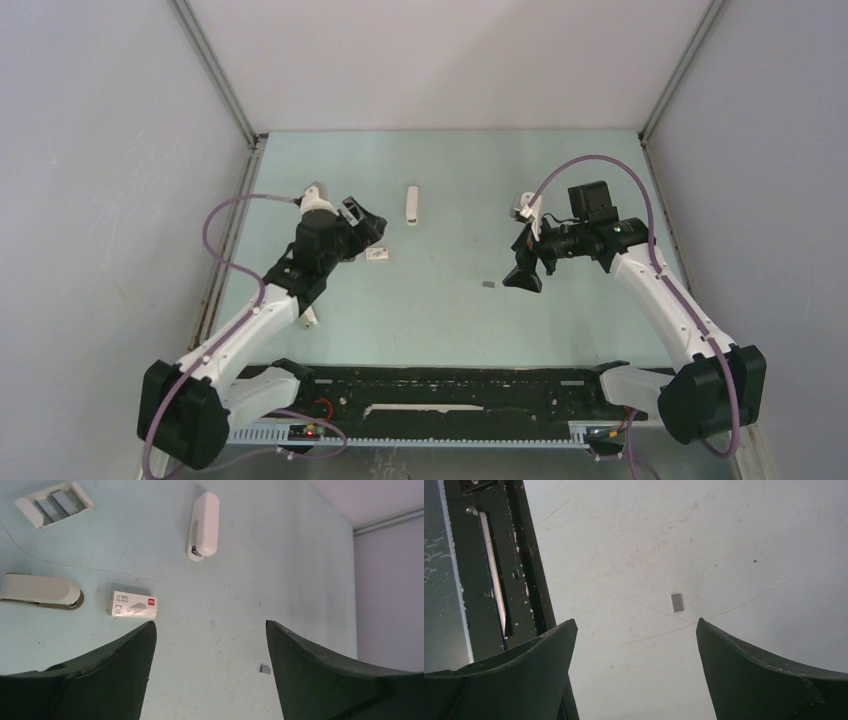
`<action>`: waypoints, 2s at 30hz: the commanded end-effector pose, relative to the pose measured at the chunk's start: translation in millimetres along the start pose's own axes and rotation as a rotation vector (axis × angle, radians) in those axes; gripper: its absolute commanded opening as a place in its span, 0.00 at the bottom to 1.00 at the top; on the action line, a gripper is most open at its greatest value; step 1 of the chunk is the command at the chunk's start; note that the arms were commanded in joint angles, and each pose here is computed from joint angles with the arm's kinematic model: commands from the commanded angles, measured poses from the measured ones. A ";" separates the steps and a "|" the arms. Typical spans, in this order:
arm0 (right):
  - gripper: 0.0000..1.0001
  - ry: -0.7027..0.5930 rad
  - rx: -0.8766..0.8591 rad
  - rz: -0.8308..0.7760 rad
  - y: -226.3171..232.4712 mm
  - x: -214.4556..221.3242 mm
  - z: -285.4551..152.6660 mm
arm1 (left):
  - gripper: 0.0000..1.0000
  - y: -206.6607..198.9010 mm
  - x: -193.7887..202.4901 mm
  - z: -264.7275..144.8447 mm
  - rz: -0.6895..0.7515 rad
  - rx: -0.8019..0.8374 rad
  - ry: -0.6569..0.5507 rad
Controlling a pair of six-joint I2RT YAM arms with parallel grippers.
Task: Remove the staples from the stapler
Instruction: Pick up the stapler from the center of the board.
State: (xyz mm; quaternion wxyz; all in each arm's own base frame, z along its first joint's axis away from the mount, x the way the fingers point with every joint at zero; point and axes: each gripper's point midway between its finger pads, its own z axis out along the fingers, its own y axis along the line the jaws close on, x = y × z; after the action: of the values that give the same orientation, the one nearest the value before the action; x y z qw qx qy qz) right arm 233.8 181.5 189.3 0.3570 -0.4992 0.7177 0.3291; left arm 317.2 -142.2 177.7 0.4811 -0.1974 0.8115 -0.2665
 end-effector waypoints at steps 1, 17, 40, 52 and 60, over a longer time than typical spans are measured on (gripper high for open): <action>1.00 -0.025 0.013 -0.016 1.5 -8.7 -2.4 | 0.80 16.1 -9.5 10.6 -0.038 -0.175 0.008; 1.00 -0.012 0.003 -0.026 4.6 -7.7 0.6 | 0.60 84.5 -14.0 9.9 -0.068 -0.610 0.001; 1.00 -0.003 0.001 -0.034 6.3 -6.5 1.2 | 0.66 112.4 -0.5 50.7 -0.201 -0.811 0.150; 0.99 -0.003 -0.005 -0.034 7.7 -6.1 1.3 | 0.60 132.7 7.4 67.4 -0.224 -0.873 0.202; 1.00 -0.005 -0.003 -0.038 7.6 -6.9 0.9 | 0.45 137.4 9.5 66.4 -0.208 -0.883 0.210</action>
State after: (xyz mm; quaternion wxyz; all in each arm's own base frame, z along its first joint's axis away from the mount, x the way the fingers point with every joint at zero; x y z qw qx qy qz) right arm 229.5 186.4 188.2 0.3509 -0.5061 0.7161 0.3285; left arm 348.4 -57.3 45.5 0.2196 -0.4298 0.8745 0.0486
